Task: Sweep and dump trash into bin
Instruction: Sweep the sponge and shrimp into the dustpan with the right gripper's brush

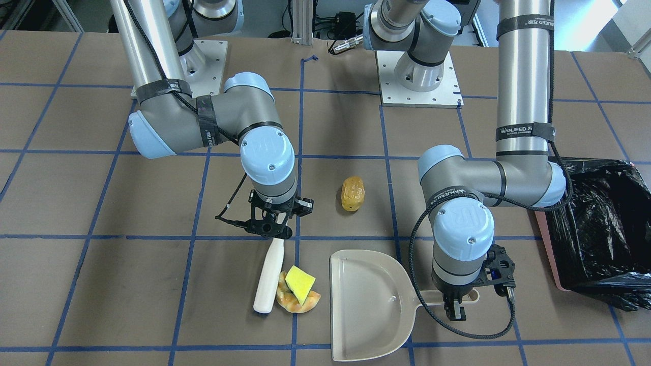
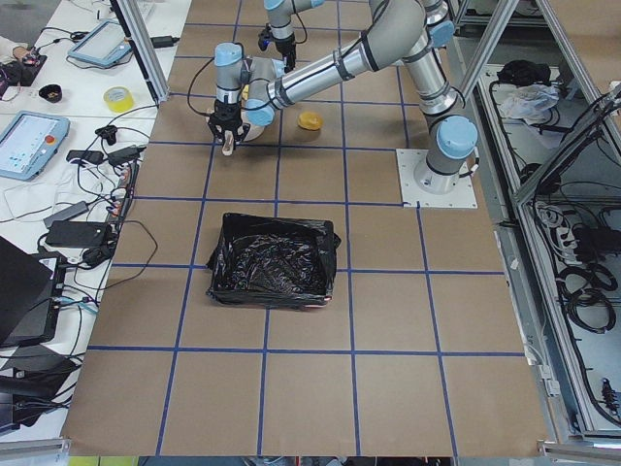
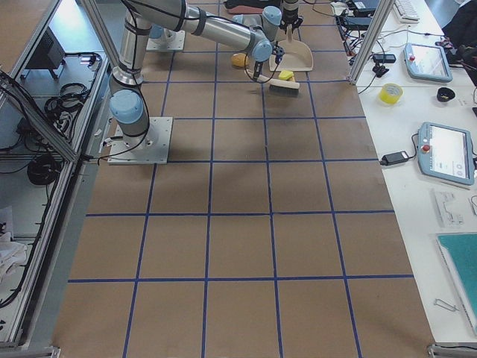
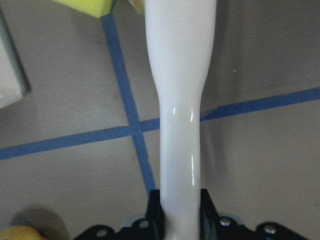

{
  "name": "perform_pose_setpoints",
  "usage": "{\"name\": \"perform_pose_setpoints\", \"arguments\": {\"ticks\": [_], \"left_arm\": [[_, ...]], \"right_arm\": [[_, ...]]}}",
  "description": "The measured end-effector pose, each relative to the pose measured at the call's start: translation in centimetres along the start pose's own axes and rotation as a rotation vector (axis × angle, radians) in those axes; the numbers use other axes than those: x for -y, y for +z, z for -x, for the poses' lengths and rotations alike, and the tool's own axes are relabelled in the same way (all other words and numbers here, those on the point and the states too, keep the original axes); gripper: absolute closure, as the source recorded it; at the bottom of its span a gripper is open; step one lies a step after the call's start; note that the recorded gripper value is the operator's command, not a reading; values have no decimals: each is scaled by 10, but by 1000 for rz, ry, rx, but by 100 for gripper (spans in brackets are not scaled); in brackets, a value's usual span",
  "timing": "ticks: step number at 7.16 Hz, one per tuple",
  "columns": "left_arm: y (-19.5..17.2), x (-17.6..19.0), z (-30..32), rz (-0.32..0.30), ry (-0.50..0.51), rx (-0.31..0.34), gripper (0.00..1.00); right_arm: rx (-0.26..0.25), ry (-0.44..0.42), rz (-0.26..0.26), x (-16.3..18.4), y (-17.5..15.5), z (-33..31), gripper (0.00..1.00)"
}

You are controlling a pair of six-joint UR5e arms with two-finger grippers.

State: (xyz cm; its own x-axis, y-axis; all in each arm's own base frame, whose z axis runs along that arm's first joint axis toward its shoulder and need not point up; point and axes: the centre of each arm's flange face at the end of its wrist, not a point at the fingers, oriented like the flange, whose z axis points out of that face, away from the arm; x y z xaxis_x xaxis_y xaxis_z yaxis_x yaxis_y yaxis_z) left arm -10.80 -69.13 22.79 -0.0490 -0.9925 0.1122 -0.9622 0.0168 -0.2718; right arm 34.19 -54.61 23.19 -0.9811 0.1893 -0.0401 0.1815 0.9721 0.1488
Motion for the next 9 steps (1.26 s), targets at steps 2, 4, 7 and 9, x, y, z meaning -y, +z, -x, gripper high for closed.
{"name": "perform_pose_setpoints", "arguments": {"ticks": [2, 4, 7, 9], "left_arm": [[1, 0, 1, -4, 1, 5, 100], [2, 0, 1, -5, 4, 7, 100], [2, 0, 0, -4, 14, 6, 100], [-1, 1, 0, -3, 34, 2, 100]], "right_arm": [[131, -37, 17, 13, -6, 33, 81], [235, -114, 21, 20, -2, 66, 82], [258, -176, 9, 33, -7, 81, 80], [149, -223, -22, 42, -16, 67, 81]]}}
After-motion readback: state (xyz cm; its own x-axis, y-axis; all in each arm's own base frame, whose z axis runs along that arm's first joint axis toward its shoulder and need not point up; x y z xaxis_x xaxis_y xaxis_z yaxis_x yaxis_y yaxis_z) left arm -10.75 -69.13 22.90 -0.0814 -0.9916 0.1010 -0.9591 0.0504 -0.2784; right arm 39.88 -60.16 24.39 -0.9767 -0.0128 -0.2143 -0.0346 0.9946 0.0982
